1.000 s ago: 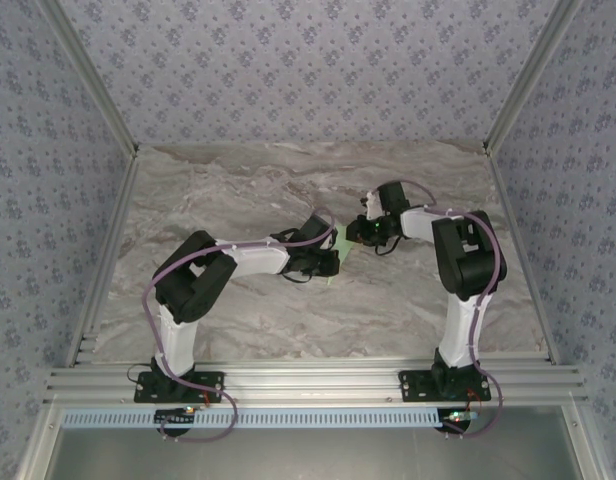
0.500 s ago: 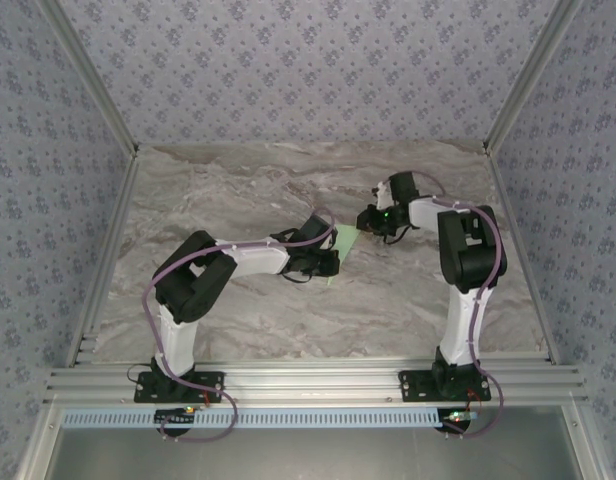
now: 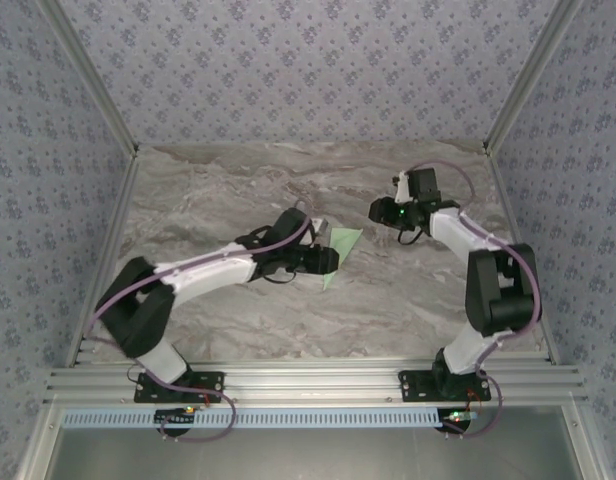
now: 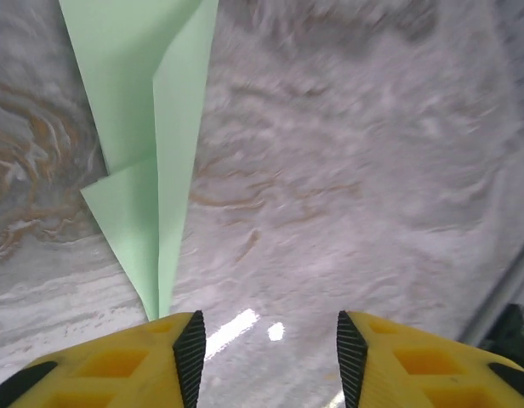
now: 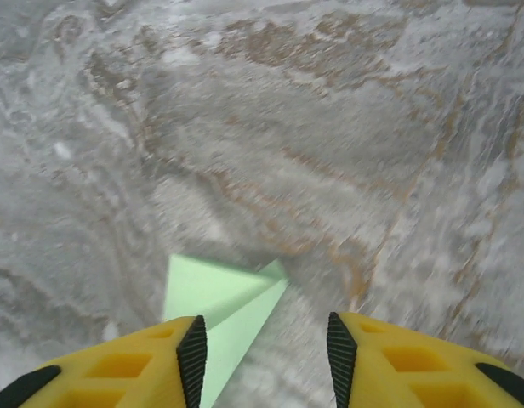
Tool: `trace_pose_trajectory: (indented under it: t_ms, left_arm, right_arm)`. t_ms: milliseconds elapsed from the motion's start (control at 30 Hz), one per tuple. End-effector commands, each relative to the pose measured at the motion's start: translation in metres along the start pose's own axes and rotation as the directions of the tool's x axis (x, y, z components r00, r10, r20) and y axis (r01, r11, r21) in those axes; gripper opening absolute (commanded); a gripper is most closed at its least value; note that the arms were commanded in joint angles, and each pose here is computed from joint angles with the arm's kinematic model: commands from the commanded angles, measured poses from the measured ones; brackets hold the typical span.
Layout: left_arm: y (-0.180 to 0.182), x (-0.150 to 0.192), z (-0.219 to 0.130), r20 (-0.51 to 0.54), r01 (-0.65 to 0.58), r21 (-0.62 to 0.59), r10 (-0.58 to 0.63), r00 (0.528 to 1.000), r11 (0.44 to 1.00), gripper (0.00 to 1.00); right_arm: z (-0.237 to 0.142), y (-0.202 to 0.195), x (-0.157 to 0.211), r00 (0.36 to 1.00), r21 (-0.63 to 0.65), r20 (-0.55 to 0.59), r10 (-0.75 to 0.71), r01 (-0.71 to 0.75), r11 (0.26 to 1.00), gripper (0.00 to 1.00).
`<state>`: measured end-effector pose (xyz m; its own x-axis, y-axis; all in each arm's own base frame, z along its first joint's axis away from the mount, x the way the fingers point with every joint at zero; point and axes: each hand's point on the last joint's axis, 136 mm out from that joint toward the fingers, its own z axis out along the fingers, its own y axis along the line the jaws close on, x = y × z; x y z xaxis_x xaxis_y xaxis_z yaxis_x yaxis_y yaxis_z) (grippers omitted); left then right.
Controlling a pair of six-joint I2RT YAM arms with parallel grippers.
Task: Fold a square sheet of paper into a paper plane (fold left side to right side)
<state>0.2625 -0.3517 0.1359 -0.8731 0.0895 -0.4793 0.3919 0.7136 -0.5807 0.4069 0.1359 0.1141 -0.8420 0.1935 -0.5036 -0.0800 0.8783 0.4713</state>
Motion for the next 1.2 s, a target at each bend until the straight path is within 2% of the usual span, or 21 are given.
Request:
trace_pose_trajectory:
  t_ms: [0, 133, 367, 500, 567, 667, 900, 1033, 1167]
  left_arm:
    - [0.030, 0.002, -0.022, 0.066, 0.053, -0.085, -0.048, 0.997, 0.995, 0.50]
    - [0.061, 0.013, -0.045, 0.143, 0.119, -0.155, -0.097, 0.985, 0.981, 0.56]
    - [0.076, 0.026, -0.065, 0.182, 0.135, -0.189, -0.100, 0.978, 0.973, 0.58]
    - [0.079, 0.028, -0.071, 0.187, 0.132, -0.203, -0.093, 0.978, 0.970, 0.59]
    - [0.081, 0.029, -0.072, 0.189, 0.129, -0.209, -0.090, 0.978, 0.969, 0.59]
    - [0.083, 0.029, -0.073, 0.191, 0.129, -0.221, -0.087, 0.978, 0.967, 0.59]
    - [0.083, 0.028, -0.074, 0.192, 0.127, -0.228, -0.084, 0.978, 0.965, 0.60]
    - [0.079, 0.025, -0.075, 0.195, 0.128, -0.217, -0.086, 0.977, 0.968, 0.60]
    - [0.076, 0.023, -0.077, 0.197, 0.127, -0.210, -0.086, 0.977, 0.969, 0.60]
  right_arm:
    - [-0.003, 0.008, 0.044, 0.998, 0.097, -0.061, 0.023, -0.017, 0.995, 0.54]
    - [0.003, 0.034, 0.072, 0.996, 0.151, -0.090, -0.026, 0.039, 0.988, 0.69]
    - [0.039, 0.055, 0.092, 0.990, 0.260, -0.136, -0.048, 0.082, 0.962, 0.70]
    - [0.052, 0.050, 0.102, 0.986, 0.346, -0.162, -0.035, 0.090, 0.934, 0.68]
    - [0.053, 0.046, 0.107, 0.986, 0.366, -0.167, -0.027, 0.088, 0.926, 0.64]
    - [0.049, 0.044, 0.109, 0.985, 0.369, -0.173, -0.026, 0.089, 0.925, 0.51]
    - [0.033, 0.049, 0.109, 0.983, 0.318, -0.172, -0.060, 0.113, 0.941, 0.11]
    - [0.020, 0.069, 0.104, 0.981, 0.209, -0.152, -0.122, 0.153, 0.966, 0.00]
    - [0.004, 0.086, 0.110, 0.963, 0.079, -0.171, -0.208, 0.224, 0.971, 0.00]
